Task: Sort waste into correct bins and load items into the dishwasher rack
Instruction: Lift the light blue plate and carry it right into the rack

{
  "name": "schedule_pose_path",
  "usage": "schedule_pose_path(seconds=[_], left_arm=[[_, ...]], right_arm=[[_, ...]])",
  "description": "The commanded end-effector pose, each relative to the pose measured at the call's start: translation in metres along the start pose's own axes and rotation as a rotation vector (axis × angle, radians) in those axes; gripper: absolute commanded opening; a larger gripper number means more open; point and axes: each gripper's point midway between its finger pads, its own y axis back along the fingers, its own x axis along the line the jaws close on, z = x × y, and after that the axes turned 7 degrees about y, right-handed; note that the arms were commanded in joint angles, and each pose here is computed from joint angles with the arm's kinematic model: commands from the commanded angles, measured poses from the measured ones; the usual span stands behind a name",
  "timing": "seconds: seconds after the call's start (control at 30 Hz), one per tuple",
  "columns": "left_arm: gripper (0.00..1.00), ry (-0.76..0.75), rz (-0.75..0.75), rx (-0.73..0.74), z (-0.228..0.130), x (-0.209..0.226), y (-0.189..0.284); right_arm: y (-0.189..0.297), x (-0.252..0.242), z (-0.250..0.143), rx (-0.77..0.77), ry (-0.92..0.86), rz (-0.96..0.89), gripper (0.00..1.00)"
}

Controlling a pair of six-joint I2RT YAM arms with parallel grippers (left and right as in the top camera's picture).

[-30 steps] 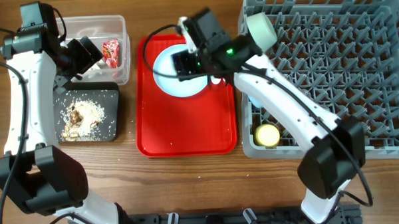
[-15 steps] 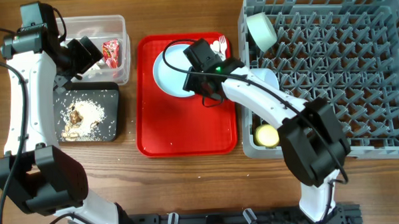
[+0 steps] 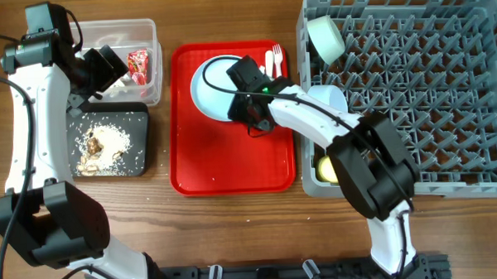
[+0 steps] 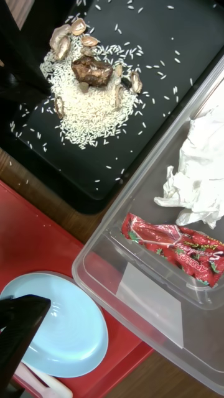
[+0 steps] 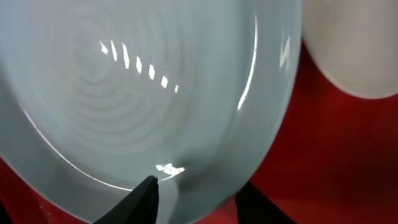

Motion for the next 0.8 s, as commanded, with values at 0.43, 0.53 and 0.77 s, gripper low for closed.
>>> schedule_pose_path(seconds=[0.43,0.53,0.77], left_arm=[[1.0,0.007,-0.011,-0.033,0.005,-0.003,0.01],[1.0,0.007,-0.011,-0.033,0.005,-0.003,0.01],[1.0,0.007,-0.011,-0.033,0.005,-0.003,0.01]], right_arm=[[0.026,0.015,0.001,0.083,0.181,0.124,0.04],[0.067,0.026,0.026,-0.034,0.267,0.158,0.04],[0.256,-0.013,0.103,-0.612,0.375,-0.093,0.04]])
